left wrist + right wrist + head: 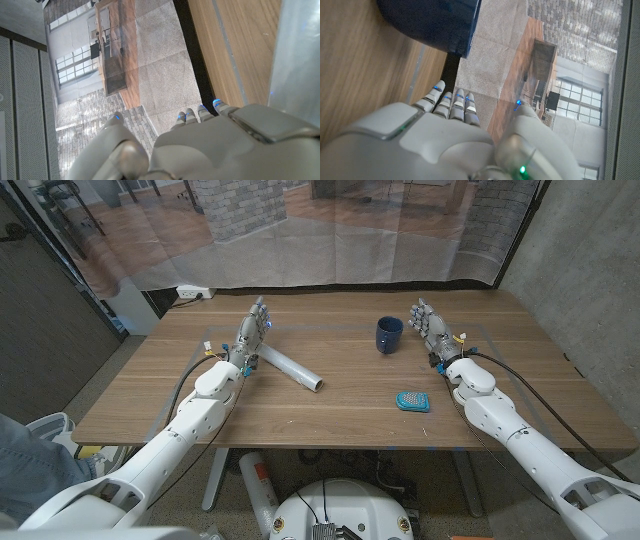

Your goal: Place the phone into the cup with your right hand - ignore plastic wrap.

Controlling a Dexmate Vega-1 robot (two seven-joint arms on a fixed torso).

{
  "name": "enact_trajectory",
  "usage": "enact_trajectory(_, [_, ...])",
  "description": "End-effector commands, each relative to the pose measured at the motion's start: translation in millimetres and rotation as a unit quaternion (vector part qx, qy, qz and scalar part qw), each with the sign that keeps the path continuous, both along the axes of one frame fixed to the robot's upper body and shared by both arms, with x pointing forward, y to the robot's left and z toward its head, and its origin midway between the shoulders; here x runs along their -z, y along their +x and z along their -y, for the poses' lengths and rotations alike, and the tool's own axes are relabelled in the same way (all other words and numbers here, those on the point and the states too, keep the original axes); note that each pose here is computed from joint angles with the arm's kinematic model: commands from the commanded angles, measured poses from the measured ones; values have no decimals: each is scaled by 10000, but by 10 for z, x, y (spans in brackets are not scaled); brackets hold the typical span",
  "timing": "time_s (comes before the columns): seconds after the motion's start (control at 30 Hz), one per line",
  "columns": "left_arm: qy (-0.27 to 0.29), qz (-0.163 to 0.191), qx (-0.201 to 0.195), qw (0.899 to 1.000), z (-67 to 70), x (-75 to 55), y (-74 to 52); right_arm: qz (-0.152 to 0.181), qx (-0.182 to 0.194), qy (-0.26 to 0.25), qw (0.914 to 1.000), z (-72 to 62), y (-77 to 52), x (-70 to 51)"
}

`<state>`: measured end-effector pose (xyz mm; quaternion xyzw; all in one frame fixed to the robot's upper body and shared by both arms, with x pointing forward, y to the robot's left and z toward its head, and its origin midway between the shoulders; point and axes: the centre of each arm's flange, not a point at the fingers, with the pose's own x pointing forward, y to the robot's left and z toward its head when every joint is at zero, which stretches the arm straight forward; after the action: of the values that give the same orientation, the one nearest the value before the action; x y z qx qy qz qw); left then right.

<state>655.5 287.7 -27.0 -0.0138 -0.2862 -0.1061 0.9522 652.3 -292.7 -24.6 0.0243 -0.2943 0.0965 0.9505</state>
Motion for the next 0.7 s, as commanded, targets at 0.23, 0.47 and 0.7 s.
enact_trajectory(0.23, [1,-94,-27,10000,6,-78,44,100,37,-50,9999,-1,-66,5])
enact_trajectory(0.47, [127,-82,-9,9999,12,-116,19,167,81,-62,9998,63,-142,39])
enact_trajectory(0.7, [159,-127,42,9998,54,-102,21,198,140,-143,9996,114,-195,42])
